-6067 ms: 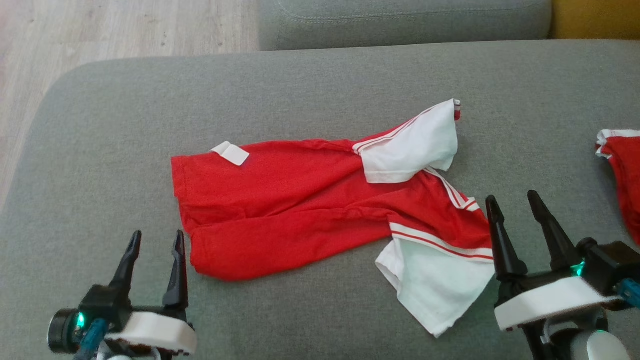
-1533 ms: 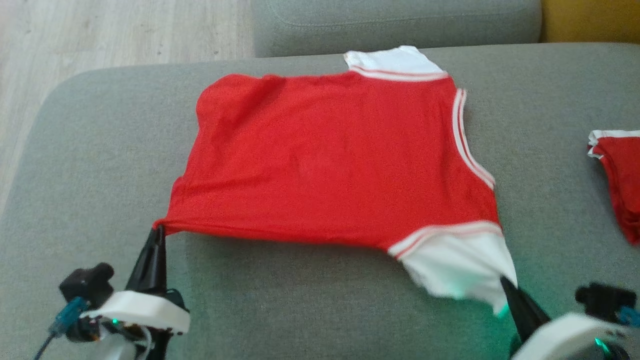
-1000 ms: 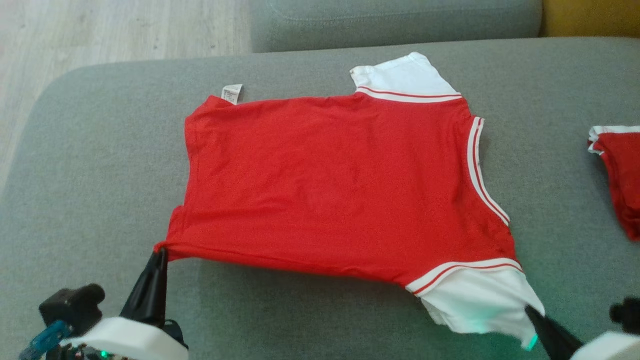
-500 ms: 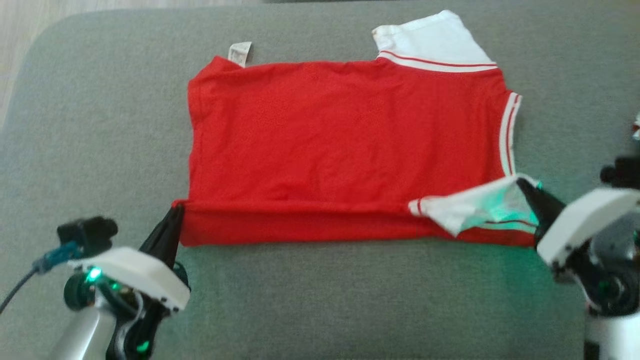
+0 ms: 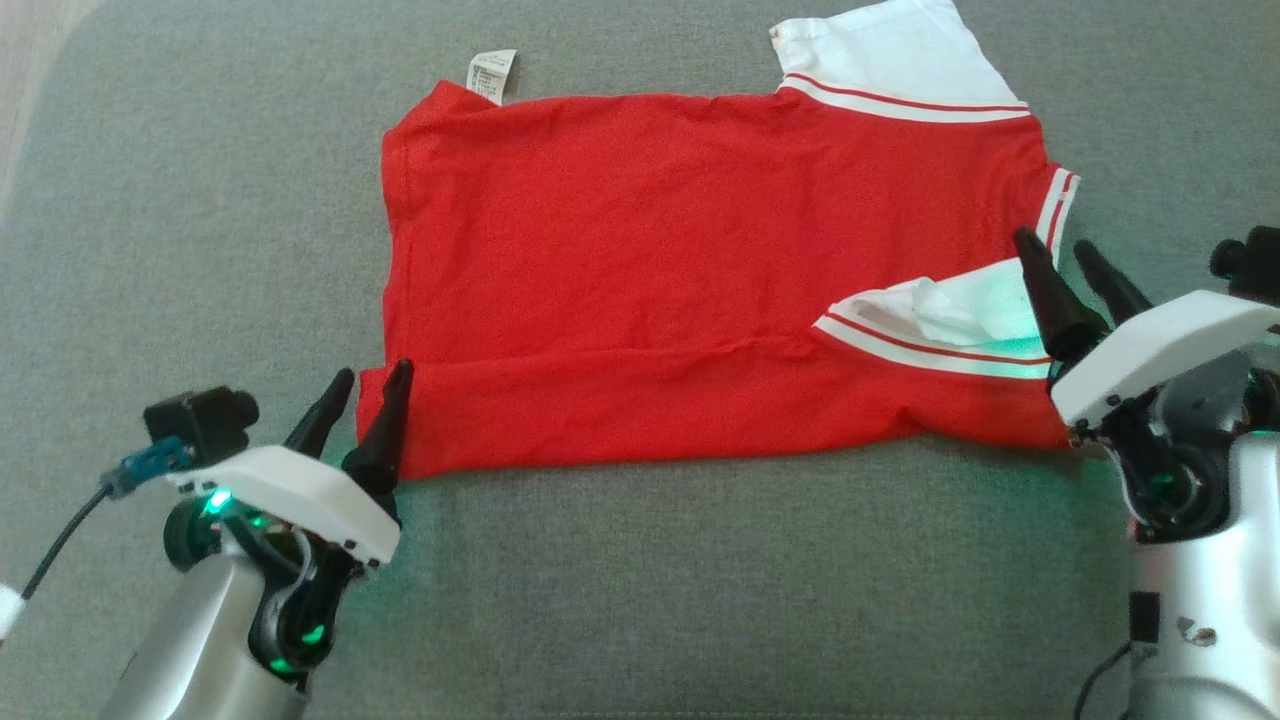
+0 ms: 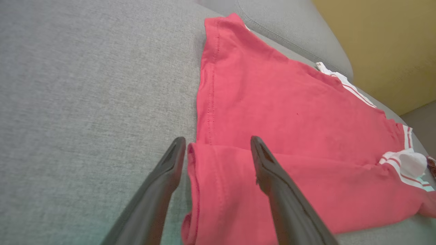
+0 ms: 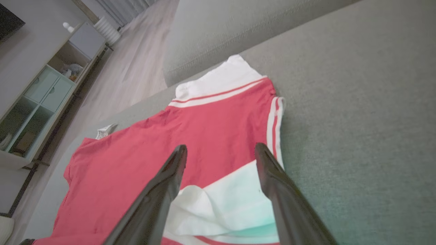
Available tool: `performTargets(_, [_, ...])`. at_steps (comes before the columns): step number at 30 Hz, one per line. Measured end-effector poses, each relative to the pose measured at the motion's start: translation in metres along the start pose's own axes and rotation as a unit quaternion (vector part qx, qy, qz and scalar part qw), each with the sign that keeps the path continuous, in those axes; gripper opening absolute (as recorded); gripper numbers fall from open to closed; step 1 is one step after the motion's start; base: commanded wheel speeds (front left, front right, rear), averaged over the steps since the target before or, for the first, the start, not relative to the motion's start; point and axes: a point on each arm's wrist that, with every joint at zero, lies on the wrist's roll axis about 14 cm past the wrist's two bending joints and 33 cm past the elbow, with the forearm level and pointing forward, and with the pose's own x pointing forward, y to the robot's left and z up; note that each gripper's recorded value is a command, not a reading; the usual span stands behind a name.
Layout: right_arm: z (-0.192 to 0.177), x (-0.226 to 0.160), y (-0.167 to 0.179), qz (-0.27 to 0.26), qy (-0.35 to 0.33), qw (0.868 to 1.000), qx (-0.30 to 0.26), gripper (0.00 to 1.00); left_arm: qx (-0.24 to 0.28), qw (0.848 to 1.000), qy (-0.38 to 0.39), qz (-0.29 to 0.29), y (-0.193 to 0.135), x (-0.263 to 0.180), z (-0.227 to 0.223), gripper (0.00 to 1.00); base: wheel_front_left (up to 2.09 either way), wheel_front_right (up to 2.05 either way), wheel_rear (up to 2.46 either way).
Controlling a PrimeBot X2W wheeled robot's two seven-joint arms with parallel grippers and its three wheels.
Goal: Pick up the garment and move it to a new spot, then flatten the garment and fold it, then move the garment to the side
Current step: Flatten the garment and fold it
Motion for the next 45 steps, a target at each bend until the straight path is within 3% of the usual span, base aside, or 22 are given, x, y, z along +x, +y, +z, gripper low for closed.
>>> performTargets(6, [0.037, -0.013, 0.017, 0.025, -0.134, 0.99, -0.042, 1.0, 0.014, 0.996, -0.086, 0.021, 0.002, -0.002, 0.024, 1.0, 0.0, 0.0, 0.0])
performTargets(10, [0.05, -0.035, 0.021, 0.025, -0.208, 0.972, -0.106, 1.0, 0.052, 0.978, -0.197, 0.044, 0.002, -0.019, 0.057, 1.0, 0.0, 0.0, 0.0])
performTargets(17, [0.049, -0.067, 0.028, 0.02, -0.252, 0.952, -0.17, 1.0, 0.119, 0.949, -0.286, 0.055, -0.016, -0.046, 0.086, 1.0, 0.0, 0.0, 0.0])
performTargets(21, [0.036, -0.092, 0.033, 0.016, -0.256, 0.95, -0.179, 1.0, 0.167, 0.931, -0.317, 0.065, -0.028, -0.063, 0.095, 1.0, 0.0, 0.0, 0.0])
performTargets(28, [0.007, -0.117, 0.028, -0.001, -0.227, 0.96, -0.165, 1.0, 0.175, 0.942, -0.274, 0.083, -0.021, -0.074, 0.059, 1.0, 0.0, 0.0, 0.0])
performTargets(37, [0.004, -0.12, 0.03, -0.002, -0.222, 0.962, -0.158, 1.0, 0.174, 0.946, -0.259, 0.084, -0.021, -0.073, 0.052, 1.0, 0.0, 0.0, 0.0])
performTargets(41, [0.0, -0.116, 0.025, -0.01, -0.207, 0.966, -0.153, 1.0, 0.151, 0.962, -0.213, 0.08, -0.015, -0.064, 0.033, 1.0, 0.0, 0.0, 0.0])
performTargets(45, [-0.024, -0.105, -0.001, -0.039, -0.148, 0.977, -0.147, 1.0, 0.127, 0.981, -0.13, 0.073, -0.005, -0.048, -0.001, 1.0, 0.0, 0.0, 0.0])
